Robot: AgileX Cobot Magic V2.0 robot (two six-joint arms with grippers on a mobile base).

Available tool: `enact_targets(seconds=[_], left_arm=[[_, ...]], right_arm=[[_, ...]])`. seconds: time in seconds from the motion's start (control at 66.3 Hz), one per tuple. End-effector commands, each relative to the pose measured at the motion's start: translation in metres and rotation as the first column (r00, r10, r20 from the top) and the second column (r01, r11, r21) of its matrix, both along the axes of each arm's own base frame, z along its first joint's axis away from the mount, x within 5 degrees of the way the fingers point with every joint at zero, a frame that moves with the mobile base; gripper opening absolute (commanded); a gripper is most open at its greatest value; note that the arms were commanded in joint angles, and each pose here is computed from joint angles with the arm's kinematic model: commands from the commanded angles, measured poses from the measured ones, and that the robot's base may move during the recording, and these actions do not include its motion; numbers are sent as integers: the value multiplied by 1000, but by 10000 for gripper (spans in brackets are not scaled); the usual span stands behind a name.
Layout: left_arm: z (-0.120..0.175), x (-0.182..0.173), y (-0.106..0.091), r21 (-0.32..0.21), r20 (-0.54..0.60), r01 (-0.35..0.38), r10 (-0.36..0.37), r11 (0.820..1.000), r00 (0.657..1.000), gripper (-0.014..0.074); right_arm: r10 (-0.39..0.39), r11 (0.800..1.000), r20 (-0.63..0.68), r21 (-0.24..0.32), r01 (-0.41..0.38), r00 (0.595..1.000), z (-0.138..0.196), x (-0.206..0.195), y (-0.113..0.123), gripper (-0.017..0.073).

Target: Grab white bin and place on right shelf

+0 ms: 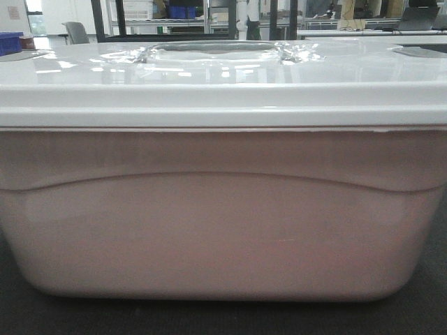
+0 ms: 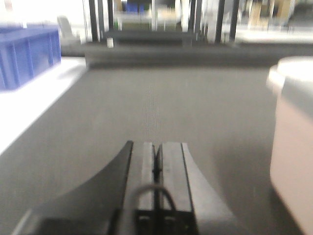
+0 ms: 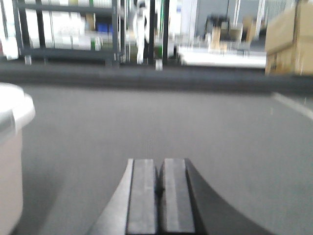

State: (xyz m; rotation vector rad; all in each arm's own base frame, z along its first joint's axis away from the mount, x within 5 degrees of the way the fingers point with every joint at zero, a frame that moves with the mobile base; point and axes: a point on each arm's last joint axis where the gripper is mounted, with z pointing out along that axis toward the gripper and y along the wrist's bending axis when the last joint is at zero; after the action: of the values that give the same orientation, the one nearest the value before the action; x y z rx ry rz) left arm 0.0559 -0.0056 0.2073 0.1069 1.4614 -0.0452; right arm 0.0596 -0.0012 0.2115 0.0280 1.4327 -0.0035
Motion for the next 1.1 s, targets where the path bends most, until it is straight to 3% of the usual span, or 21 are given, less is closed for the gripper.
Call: enact_targets(seconds=[0.0, 0.302, 0.407, 0.498, 0.694, 0.845, 0.965, 1.086], left_arm=[[25, -6, 1, -33, 207, 1, 6, 999, 978, -126], [93, -28, 3, -39, 405, 2, 14, 999, 914, -126], [115, -39, 3, 7, 430, -17, 12, 1000, 903, -126], [130, -45, 5, 54, 353, -44, 22, 998, 935, -126], [168, -44, 6, 67, 208, -51, 36, 996, 978, -126], [199, -25, 4, 49, 57, -30, 27, 998, 998, -126], [218, 0, 0, 25, -103, -2, 5, 1000, 995, -126], [226, 26, -6, -5, -338, 37, -36, 999, 940, -126]], right_arm=[[-1, 1000, 187, -19, 5, 982, 21, -3, 0, 32], [-5, 1000, 283, -21, 11, 959, 97, -23, 0, 32], [-7, 1000, 286, -20, 13, 958, 124, -33, 1, 32], [-10, 1000, 229, -18, 15, 973, 144, -35, 0, 32], [-13, 1000, 97, -8, 13, 995, 183, -28, 0, 32], [17, 999, -46, 48, -15, 999, 207, -8, 1, 32], [87, 990, -236, 131, -58, 968, 217, 10, 6, 32], [135, 984, -453, 165, -65, 881, 216, 31, 10, 32]])
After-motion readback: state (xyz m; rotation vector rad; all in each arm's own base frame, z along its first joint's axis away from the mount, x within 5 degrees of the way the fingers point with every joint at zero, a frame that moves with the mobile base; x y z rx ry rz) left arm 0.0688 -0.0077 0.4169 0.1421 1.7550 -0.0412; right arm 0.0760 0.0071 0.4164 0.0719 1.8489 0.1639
